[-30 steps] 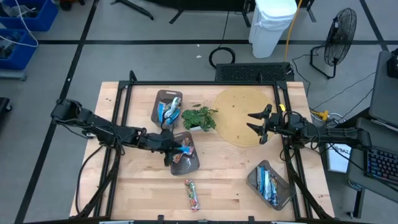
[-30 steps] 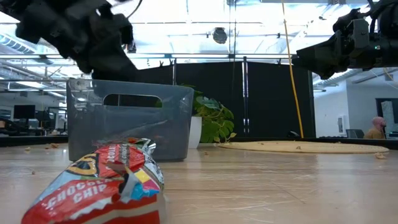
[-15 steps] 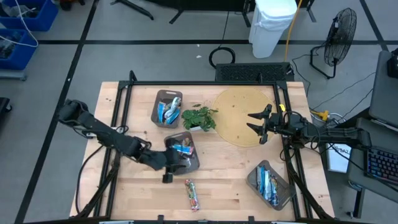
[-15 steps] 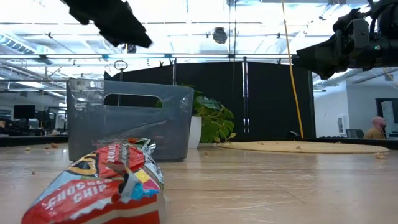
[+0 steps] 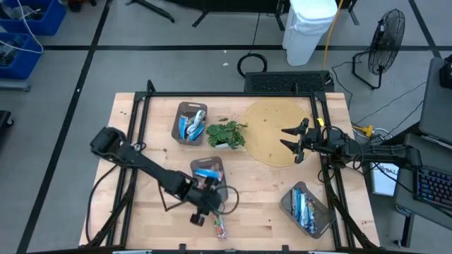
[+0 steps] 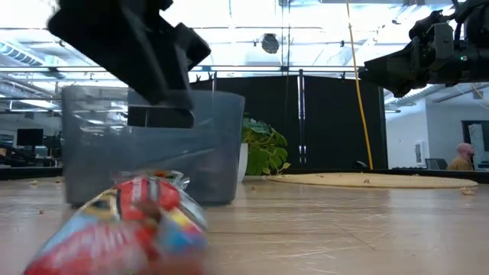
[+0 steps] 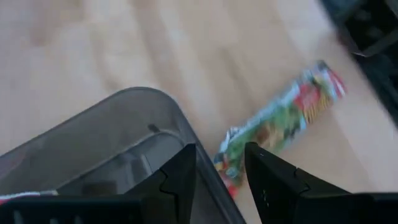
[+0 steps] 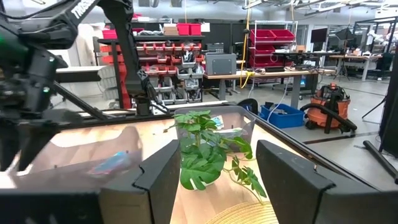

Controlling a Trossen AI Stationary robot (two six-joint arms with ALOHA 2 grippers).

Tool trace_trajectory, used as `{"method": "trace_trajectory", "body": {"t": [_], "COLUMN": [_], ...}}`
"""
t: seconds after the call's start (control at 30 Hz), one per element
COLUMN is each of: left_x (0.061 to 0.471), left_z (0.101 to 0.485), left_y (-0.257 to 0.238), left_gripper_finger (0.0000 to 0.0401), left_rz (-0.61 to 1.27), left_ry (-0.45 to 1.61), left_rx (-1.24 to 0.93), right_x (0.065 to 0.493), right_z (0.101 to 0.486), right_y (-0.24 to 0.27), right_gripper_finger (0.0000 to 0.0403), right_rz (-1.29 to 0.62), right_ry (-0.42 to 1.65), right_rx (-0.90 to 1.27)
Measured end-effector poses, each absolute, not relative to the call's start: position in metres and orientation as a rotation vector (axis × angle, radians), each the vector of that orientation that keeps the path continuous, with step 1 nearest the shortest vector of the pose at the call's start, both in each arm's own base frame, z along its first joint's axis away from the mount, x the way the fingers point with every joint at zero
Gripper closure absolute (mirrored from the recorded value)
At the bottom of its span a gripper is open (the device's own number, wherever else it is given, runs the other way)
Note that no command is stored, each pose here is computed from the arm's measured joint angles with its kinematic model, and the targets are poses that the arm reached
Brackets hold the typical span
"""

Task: Pick and place Granola Bars by type
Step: Put the red granola bar into the bottom left black bin

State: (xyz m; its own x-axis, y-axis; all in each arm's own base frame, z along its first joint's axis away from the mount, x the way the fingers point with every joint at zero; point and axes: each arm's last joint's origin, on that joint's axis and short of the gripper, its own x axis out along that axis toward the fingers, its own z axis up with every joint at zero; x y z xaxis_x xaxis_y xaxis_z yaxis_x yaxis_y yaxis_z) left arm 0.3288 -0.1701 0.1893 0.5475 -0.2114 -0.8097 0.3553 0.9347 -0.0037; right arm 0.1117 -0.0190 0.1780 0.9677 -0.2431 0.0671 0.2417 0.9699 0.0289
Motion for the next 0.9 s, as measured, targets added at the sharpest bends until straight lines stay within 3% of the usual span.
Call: {"method": "trace_trajectory", "body": {"t": [0.17, 0.57, 0.9], "left_x": [0.325, 0.312, 0.306], "left_z": [0.190, 0.213, 0.223], "left_y": [-0.187, -0.185, -0.198], "left_gripper_finger": [0.0260, 0.0261, 0.0261], "left_rz": [-0.429, -0.313, -0.362], "left_ry": [0.942, 0.889, 0.800], "left_rx": [0.254, 0.406, 0.495], "right_x": [0.112, 0.112, 0.112], "right_z": [0.178, 0.178, 0.178], "right_y": [-0.019, -0.019, -0.019], "right_gripper_finger": [0.0202, 0.0202, 0.0202], "right_rz": [-0.245, -0.245, -0.245], "right_ry": [-0.070, -0.071, -0.070], "right_rx": [0.021, 0.021, 0.021]}}
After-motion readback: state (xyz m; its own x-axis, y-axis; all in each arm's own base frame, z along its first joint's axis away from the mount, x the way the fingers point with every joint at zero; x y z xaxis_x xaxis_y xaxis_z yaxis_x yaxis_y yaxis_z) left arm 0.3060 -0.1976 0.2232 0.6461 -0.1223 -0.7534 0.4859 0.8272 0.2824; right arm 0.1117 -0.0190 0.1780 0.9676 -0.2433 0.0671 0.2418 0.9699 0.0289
